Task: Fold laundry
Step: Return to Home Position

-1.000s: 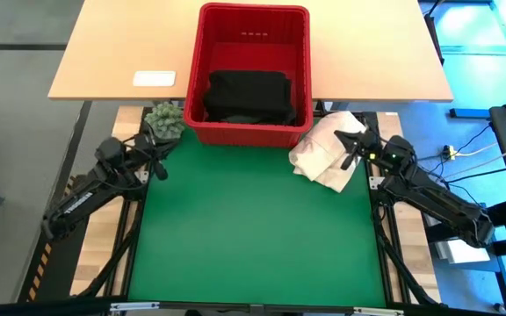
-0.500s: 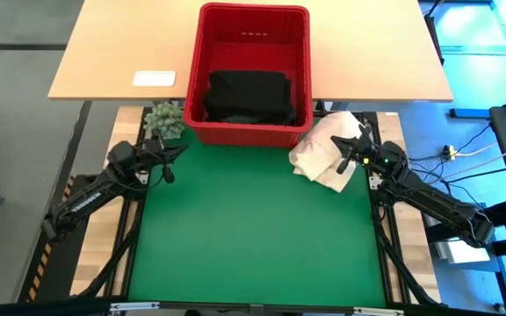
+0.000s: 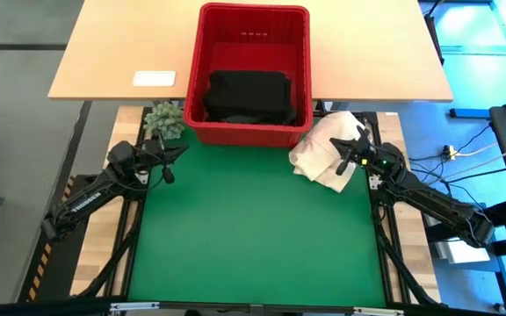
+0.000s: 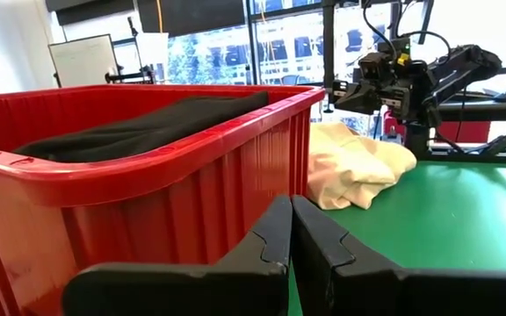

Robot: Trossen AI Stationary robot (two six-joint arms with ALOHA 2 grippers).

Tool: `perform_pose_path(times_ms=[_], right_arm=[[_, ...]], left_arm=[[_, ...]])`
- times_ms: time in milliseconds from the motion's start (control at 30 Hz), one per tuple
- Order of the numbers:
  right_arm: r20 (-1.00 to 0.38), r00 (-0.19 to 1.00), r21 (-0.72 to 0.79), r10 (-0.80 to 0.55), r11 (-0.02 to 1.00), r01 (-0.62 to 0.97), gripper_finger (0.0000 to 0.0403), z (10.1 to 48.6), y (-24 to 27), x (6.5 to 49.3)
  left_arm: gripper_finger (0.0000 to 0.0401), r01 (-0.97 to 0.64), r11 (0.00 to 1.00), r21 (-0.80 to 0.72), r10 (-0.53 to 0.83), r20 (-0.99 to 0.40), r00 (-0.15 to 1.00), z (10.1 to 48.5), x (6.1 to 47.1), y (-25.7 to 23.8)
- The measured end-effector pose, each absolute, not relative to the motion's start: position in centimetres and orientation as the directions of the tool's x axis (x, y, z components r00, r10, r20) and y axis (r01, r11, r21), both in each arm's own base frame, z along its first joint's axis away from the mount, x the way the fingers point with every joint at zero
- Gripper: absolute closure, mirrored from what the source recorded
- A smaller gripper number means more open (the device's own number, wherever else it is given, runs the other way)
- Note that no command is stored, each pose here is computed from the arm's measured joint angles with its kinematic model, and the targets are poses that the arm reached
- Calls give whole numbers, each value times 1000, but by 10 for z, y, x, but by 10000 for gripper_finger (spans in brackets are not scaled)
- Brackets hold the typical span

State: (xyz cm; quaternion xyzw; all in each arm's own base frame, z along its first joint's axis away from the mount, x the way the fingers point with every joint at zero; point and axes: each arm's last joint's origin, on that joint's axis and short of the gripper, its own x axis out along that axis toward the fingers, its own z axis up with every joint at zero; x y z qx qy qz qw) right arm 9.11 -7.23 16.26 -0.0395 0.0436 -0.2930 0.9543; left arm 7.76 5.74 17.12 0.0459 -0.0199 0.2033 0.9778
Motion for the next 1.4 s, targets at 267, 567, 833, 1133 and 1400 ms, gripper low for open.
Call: perform_pose_path(times_ms=[267, 567, 833, 1133, 1400], right_arm=[[-67, 824, -99, -563, 825, 556, 398, 162, -72, 91], [-92, 822, -97, -562, 827, 554, 398, 159, -72, 91], [-208, 808, -87, -551, 833, 546, 398, 148, -71, 90], [-258, 798, -82, -545, 835, 544, 398, 143, -70, 89], [-259, 798, -81, -544, 836, 543, 398, 143, -70, 89]], left_arm=[[401, -400, 910, 112, 396, 57, 917, 171, 78, 57], [401, -467, 878, 102, 464, 53, 884, 171, 77, 59], [401, -497, 862, 100, 494, 52, 868, 171, 76, 60], [401, -497, 865, 71, 494, 52, 868, 171, 76, 60], [401, -498, 864, 73, 495, 52, 867, 171, 76, 60]])
